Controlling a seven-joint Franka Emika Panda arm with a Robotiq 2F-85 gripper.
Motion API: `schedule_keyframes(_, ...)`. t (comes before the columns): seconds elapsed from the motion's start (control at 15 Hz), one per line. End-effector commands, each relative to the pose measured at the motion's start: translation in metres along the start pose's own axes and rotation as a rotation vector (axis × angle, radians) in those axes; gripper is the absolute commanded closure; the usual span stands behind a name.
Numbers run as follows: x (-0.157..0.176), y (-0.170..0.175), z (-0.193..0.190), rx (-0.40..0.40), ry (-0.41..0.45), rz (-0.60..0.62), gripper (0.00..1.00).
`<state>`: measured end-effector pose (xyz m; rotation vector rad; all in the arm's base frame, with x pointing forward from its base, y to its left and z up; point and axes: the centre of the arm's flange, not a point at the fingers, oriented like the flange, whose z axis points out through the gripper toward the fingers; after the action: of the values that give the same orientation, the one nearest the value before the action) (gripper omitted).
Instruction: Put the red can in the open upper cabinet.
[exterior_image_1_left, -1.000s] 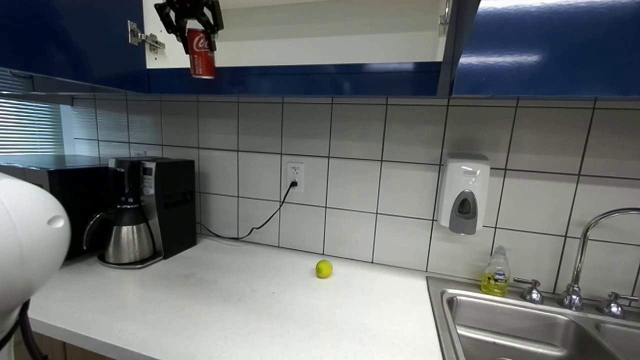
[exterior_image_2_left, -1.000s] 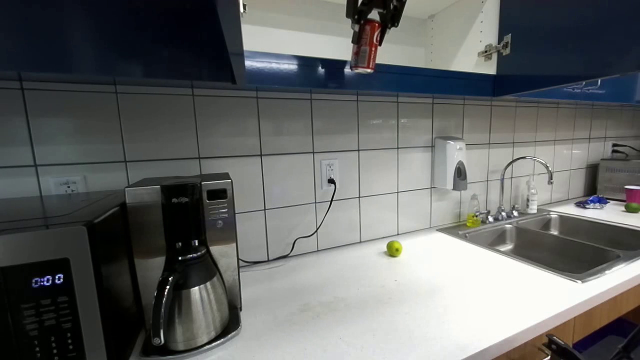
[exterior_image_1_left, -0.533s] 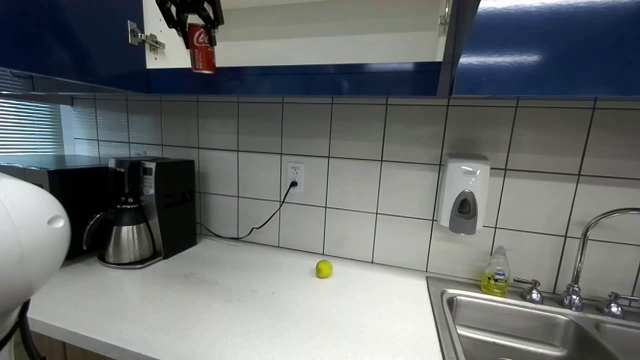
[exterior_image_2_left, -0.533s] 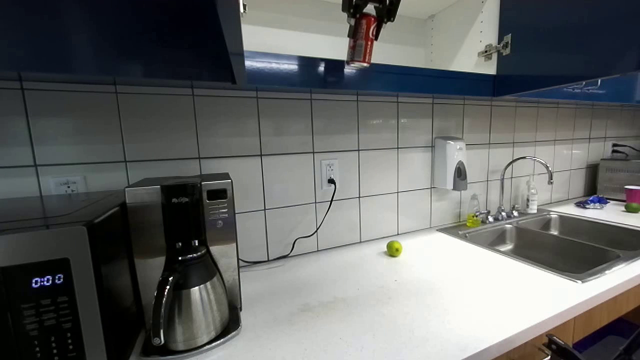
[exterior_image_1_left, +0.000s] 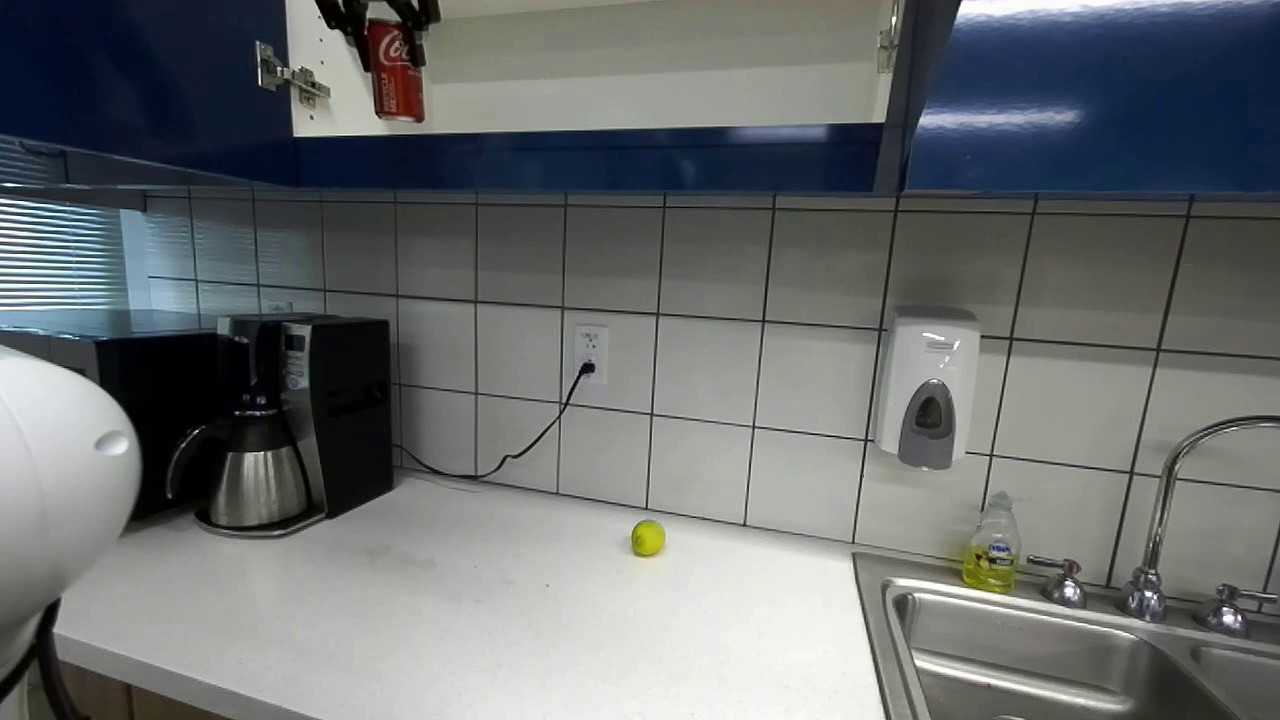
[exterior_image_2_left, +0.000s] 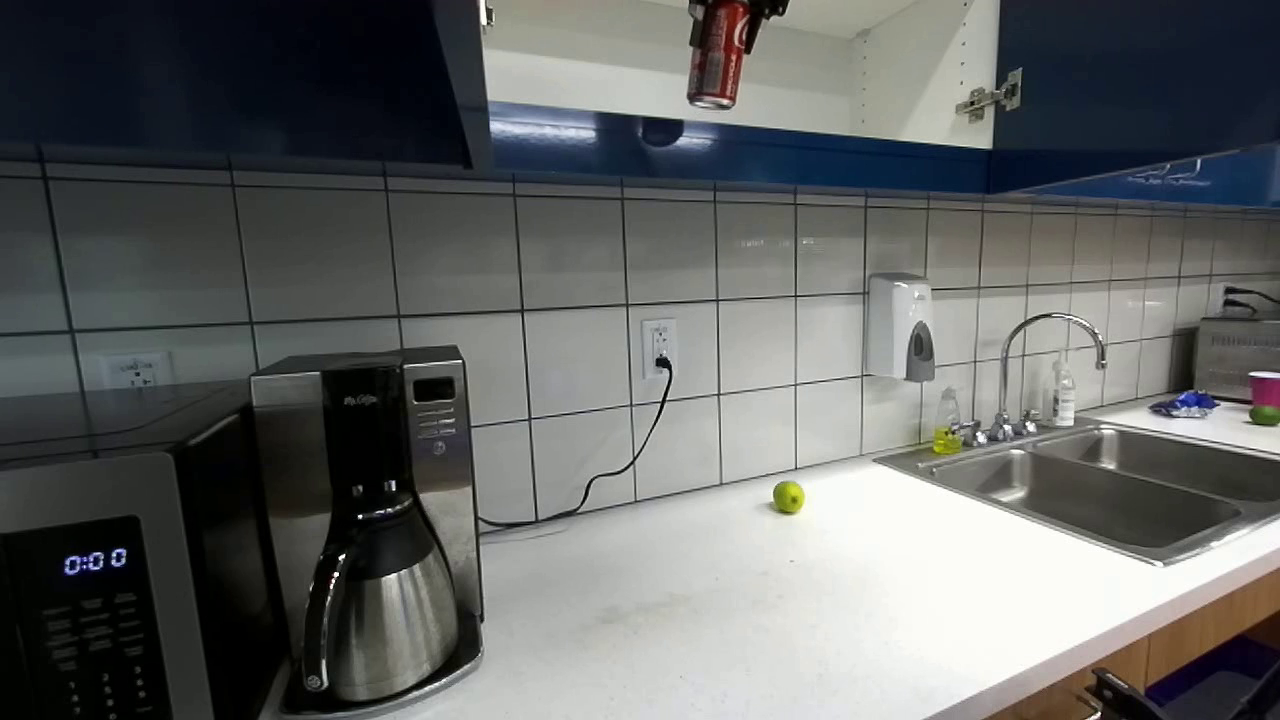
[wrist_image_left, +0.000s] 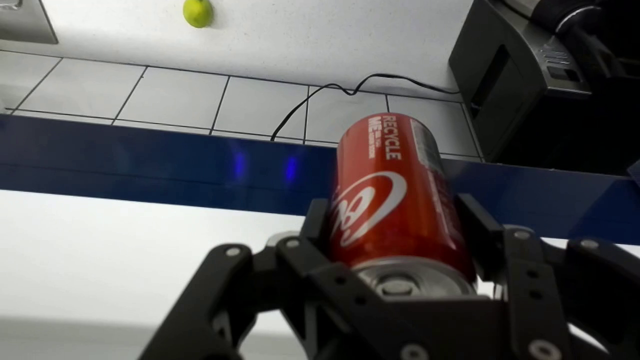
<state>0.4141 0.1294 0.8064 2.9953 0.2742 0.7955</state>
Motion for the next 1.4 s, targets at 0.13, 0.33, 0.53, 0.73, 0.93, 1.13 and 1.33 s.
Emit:
schedule_keyframes(0.13,0.023,-0.006,-0.015,-0.009,0.008,0.034,0.60)
schedule_keyframes(0.33,0.030,-0.006,-0.014,-0.008,0.012,0.042,0.60)
schedule_keyframes(0.53,0.040,-0.003,-0.013,-0.013,0.014,0.056,0.60)
schedule_keyframes(0.73,0.048,-0.001,-0.012,-0.012,0.009,0.067,0.60)
schedule_keyframes(0.93,0.059,0.002,-0.010,-0.006,-0.003,0.078,0.60)
schedule_keyframes(1.13,0.068,0.005,-0.005,-0.008,-0.014,0.092,0.60)
schedule_keyframes(1.33,0.077,0.009,0.001,-0.013,-0.028,0.104,0.60)
